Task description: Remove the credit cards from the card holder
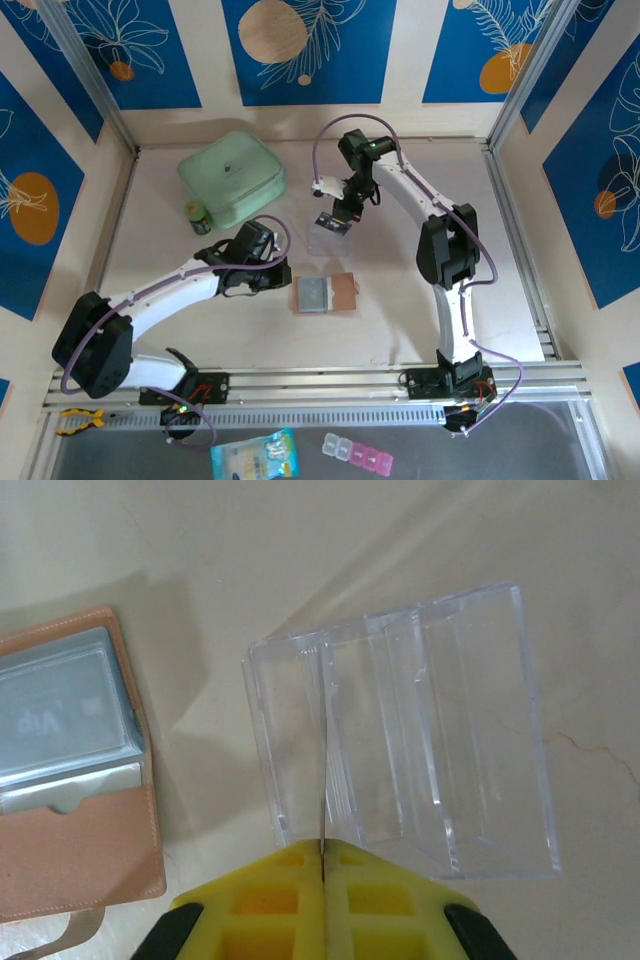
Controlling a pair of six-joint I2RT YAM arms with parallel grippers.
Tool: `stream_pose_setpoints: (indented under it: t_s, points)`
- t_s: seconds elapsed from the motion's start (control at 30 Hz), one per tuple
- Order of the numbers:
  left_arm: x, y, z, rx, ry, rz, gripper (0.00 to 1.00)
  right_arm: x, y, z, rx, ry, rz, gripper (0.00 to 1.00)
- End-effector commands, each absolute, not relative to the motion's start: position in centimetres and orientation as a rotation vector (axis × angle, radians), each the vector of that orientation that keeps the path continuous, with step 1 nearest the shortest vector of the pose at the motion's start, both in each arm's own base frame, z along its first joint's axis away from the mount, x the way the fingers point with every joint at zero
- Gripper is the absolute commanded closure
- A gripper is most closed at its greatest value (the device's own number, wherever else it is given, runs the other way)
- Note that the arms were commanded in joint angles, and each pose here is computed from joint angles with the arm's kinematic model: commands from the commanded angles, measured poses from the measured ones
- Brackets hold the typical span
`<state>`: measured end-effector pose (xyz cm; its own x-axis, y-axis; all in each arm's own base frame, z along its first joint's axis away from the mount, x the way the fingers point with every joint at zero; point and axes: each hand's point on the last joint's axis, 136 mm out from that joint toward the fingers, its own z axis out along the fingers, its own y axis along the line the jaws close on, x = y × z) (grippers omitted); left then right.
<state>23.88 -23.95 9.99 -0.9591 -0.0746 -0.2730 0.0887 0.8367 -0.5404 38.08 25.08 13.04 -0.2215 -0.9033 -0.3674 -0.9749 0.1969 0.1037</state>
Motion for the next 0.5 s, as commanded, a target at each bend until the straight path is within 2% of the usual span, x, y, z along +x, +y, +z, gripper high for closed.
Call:
stream_pose_setpoints:
  t_s: [0.0, 0.47]
  points:
    - [23.8, -23.2, 10.1, -0.002, 2.730, -0.802, 0.98, 36.7, 25.0, 12.6, -1.873, 2.258, 0.560, 1.00]
    - [23.6, -22.4, 10.2, -0.020, 2.727, -0.795, 0.97, 35.7, 25.7, 9.2, -1.939, 2.299, 0.667, 1.00]
